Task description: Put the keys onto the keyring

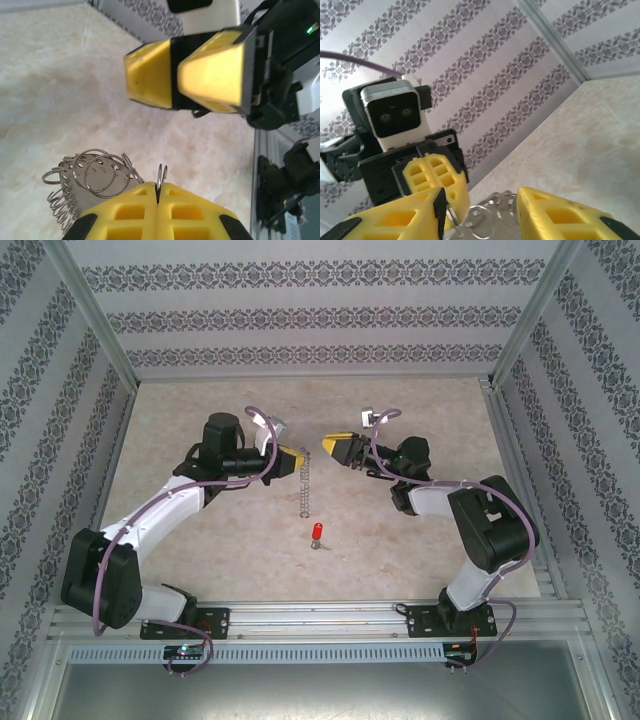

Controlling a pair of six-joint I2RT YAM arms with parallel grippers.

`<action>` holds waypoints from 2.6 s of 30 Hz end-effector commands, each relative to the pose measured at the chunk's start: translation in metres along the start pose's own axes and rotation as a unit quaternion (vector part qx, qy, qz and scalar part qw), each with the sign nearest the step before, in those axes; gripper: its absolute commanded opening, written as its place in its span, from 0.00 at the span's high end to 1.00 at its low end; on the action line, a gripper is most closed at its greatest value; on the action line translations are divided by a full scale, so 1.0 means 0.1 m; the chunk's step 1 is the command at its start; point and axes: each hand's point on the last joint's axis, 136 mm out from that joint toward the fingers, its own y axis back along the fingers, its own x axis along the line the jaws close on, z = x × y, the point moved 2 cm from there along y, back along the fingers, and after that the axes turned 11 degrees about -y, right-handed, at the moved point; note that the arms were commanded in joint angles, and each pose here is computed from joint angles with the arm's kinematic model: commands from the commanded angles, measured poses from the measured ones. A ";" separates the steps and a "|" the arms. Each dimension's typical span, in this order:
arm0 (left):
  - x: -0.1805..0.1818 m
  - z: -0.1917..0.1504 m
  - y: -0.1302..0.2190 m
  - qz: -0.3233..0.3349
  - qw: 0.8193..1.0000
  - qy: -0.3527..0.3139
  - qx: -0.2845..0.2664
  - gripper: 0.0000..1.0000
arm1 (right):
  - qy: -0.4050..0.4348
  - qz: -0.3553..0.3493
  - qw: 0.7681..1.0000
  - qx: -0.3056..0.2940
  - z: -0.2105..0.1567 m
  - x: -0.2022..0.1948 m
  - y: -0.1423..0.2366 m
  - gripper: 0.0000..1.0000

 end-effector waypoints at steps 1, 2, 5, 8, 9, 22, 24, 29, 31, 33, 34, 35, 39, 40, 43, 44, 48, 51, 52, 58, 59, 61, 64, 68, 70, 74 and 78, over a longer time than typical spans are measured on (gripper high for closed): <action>-0.04 -0.04 0.03 0.007 0.999 -0.036 0.038 1.00 | 0.033 0.043 0.998 0.041 -0.14 0.21 -0.06 0.58; -0.03 -0.05 0.03 0.010 0.998 -0.039 0.041 1.00 | 0.033 0.045 0.997 0.048 -0.18 0.21 -0.08 0.58; -0.02 -0.04 0.04 0.013 0.998 -0.044 0.041 1.00 | 0.030 0.050 0.996 0.061 -0.26 0.21 -0.12 0.59; -0.03 -0.02 0.05 0.013 0.998 -0.046 0.039 1.00 | 0.024 0.048 0.996 0.067 -0.32 0.16 -0.15 0.60; -0.04 -0.02 0.05 0.011 0.998 -0.047 0.039 1.00 | 0.022 0.048 0.996 0.070 -0.34 0.15 -0.16 0.61; -0.05 0.02 0.05 0.007 0.998 -0.048 0.034 1.00 | 0.009 0.052 0.995 0.090 -0.52 0.07 -0.28 0.62; -0.05 0.03 0.05 0.006 0.998 -0.048 0.032 1.00 | 0.007 0.053 0.994 0.092 -0.54 0.06 -0.30 0.63; -0.05 0.04 0.04 0.004 0.998 -0.048 0.030 1.00 | 0.008 0.054 0.994 0.094 -0.56 0.06 -0.32 0.68; -0.05 0.05 0.04 0.003 0.998 -0.048 0.029 1.00 | 0.009 0.056 0.994 0.094 -0.56 0.07 -0.32 0.70; -0.05 0.04 0.04 0.003 0.998 -0.048 0.030 1.00 | 0.010 0.056 0.994 0.094 -0.55 0.07 -0.33 0.73; -0.05 0.04 0.04 0.002 0.998 -0.048 0.031 1.00 | 0.011 0.057 0.994 0.094 -0.55 0.08 -0.33 0.75; -0.05 0.04 0.03 0.002 0.998 -0.048 0.031 1.00 | 0.011 0.057 0.994 0.092 -0.54 0.08 -0.33 0.77; -0.05 0.03 0.03 0.001 0.998 -0.046 0.032 1.00 | 0.012 0.061 0.994 0.093 -0.53 0.10 -0.36 0.86; -0.05 0.03 0.03 0.000 0.998 -0.046 0.032 1.00 | 0.012 0.062 0.993 0.095 -0.53 0.10 -0.36 0.87; -0.05 0.03 0.03 -0.001 0.998 -0.046 0.031 1.00 | 0.012 0.064 0.993 0.097 -0.54 0.11 -0.38 0.95; -0.05 0.03 0.03 -0.002 0.998 -0.046 0.031 1.00 | 0.012 0.065 0.993 0.098 -0.54 0.11 -0.38 0.99; -0.04 0.05 0.02 -0.002 0.999 -0.042 0.026 1.00 | 0.016 0.065 0.993 0.096 -0.54 0.12 -0.39 1.00; 0.01 0.08 0.02 0.016 0.999 -0.036 0.019 0.94 | 0.025 0.057 0.995 0.080 -0.51 0.11 -0.38 1.00; 0.02 0.09 0.03 0.024 0.999 -0.034 0.018 0.86 | 0.027 0.054 0.995 0.074 -0.50 0.11 -0.37 1.00; 0.13 0.23 0.20 0.105 0.994 -0.026 -0.003 0.55 | 0.046 0.048 0.997 0.048 -0.38 0.16 -0.33 1.00; 0.14 0.25 0.23 0.116 0.993 -0.025 -0.007 0.54 | 0.047 0.046 0.997 0.045 -0.36 0.16 -0.33 1.00; 0.16 0.30 0.31 0.141 0.990 -0.015 -0.023 0.51 | 0.051 0.045 0.997 0.039 -0.33 0.17 -0.32 1.00; 0.16 0.36 0.40 0.160 0.986 0.000 -0.048 0.49 | 0.056 0.043 0.997 0.032 -0.30 0.19 -0.31 1.00; 0.13 0.36 0.44 0.160 0.985 0.019 -0.063 0.48 | 0.064 0.042 0.997 0.022 -0.26 0.22 -0.30 1.00; 0.11 0.34 0.44 0.154 0.985 0.030 -0.072 0.48 | 0.067 0.040 0.997 0.015 -0.23 0.23 -0.29 1.00; 0.09 0.28 0.38 0.130 0.986 0.056 -0.089 0.51 | 0.075 0.038 0.996 0.002 -0.18 0.27 -0.28 1.00; 0.07 0.26 0.31 0.095 0.985 0.087 -0.117 0.56 | 0.076 0.038 0.996 -0.005 -0.13 0.29 -0.27 1.00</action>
